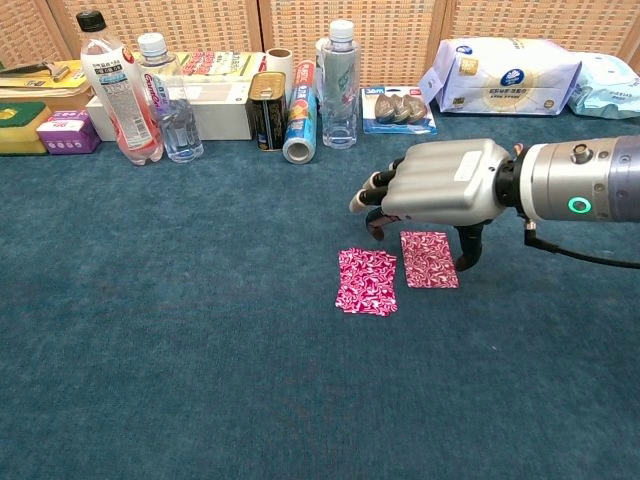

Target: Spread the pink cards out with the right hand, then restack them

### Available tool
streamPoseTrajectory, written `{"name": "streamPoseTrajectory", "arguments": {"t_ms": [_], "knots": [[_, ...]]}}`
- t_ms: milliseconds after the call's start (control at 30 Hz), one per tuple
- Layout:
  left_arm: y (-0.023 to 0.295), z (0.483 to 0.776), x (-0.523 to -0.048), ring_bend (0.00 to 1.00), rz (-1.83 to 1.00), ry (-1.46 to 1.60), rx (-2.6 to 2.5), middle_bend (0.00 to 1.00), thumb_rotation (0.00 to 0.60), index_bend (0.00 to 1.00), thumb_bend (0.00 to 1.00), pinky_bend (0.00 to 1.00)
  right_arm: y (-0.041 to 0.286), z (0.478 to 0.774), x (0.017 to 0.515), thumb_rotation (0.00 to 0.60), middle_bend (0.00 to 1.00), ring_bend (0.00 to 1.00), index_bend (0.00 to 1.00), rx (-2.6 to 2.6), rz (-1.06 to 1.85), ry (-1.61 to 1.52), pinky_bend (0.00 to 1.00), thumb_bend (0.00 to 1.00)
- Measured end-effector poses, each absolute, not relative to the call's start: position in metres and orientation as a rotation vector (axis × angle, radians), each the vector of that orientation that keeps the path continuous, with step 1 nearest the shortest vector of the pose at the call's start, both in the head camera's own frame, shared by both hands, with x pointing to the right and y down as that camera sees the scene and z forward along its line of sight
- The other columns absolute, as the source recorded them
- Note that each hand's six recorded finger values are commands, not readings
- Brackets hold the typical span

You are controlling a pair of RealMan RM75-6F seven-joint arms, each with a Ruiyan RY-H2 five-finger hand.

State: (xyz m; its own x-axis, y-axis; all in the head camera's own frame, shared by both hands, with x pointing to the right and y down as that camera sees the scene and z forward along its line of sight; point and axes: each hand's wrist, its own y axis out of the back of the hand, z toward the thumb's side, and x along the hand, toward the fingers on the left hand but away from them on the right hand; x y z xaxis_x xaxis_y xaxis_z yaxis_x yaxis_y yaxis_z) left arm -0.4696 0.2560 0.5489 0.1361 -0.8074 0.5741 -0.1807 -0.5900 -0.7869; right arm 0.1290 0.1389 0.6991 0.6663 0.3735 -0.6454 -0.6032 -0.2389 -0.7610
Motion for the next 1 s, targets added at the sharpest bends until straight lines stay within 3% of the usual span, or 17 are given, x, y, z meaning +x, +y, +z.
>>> {"name": "streamPoseTrajectory", "arguments": {"t_ms": [1000], "knots": [[0.254,0.550,-0.470,0.00,-1.490,0.948,-1.872,0.00,0.600,0.00,0.05,0.00,0.136,0.713,0.142,0.600,0.09,0.13,0.29,-1.564,0.885,0.211,0.23,0.11]]}}
